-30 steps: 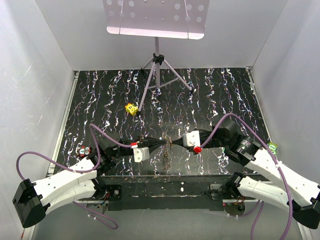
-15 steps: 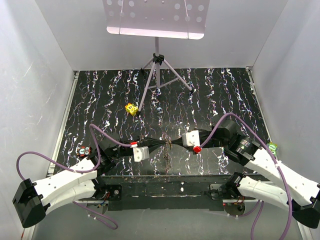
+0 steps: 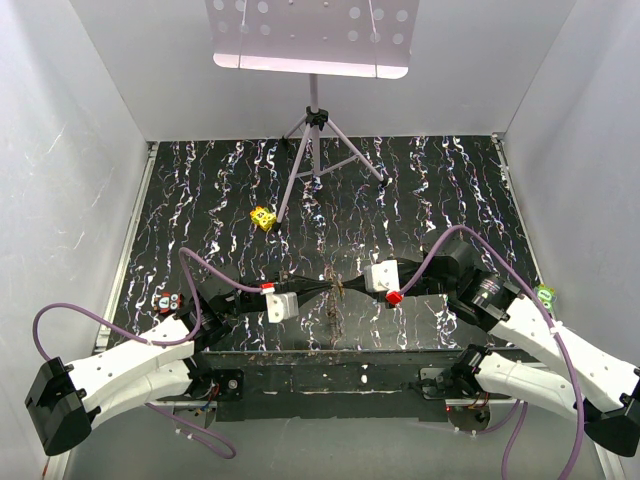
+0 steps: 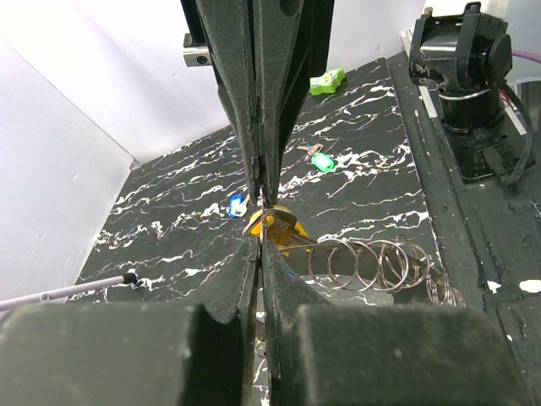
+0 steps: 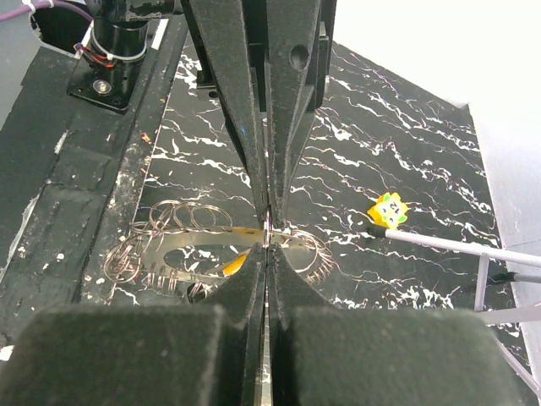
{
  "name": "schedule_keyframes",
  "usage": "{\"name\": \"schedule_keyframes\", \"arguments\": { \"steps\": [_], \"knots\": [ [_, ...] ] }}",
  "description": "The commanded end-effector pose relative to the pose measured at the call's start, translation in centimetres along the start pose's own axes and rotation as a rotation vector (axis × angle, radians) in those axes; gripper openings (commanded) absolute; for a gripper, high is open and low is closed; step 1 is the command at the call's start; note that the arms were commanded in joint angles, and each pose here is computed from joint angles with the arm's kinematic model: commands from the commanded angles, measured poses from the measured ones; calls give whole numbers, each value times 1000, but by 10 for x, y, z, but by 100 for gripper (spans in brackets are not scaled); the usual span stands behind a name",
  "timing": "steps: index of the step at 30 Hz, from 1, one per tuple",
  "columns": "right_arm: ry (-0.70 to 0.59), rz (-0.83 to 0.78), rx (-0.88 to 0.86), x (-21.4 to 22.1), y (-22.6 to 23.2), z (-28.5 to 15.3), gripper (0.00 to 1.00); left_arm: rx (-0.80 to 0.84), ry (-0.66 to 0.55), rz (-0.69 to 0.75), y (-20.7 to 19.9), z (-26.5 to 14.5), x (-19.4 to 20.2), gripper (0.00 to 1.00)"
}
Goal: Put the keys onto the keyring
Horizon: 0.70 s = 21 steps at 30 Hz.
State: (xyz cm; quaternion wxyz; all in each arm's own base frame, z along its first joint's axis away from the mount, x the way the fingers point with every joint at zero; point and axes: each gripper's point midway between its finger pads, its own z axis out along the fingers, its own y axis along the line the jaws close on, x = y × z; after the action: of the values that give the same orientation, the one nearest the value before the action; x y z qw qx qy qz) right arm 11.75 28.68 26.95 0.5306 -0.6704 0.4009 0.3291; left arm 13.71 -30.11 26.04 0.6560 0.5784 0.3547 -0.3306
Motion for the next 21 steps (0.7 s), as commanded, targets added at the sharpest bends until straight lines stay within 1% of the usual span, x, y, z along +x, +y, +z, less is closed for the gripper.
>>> {"name": "schedule_keyframes", "arguments": {
  "steps": [1,21],
  "knots": [
    [-24,-5,-9,-2,1,5,1,-22,-101,64,8,-1,-30,0],
    [-26,11,-4,-1,0,6,1,-16,-110,56,7,-2,-32,0]
  ]
}}
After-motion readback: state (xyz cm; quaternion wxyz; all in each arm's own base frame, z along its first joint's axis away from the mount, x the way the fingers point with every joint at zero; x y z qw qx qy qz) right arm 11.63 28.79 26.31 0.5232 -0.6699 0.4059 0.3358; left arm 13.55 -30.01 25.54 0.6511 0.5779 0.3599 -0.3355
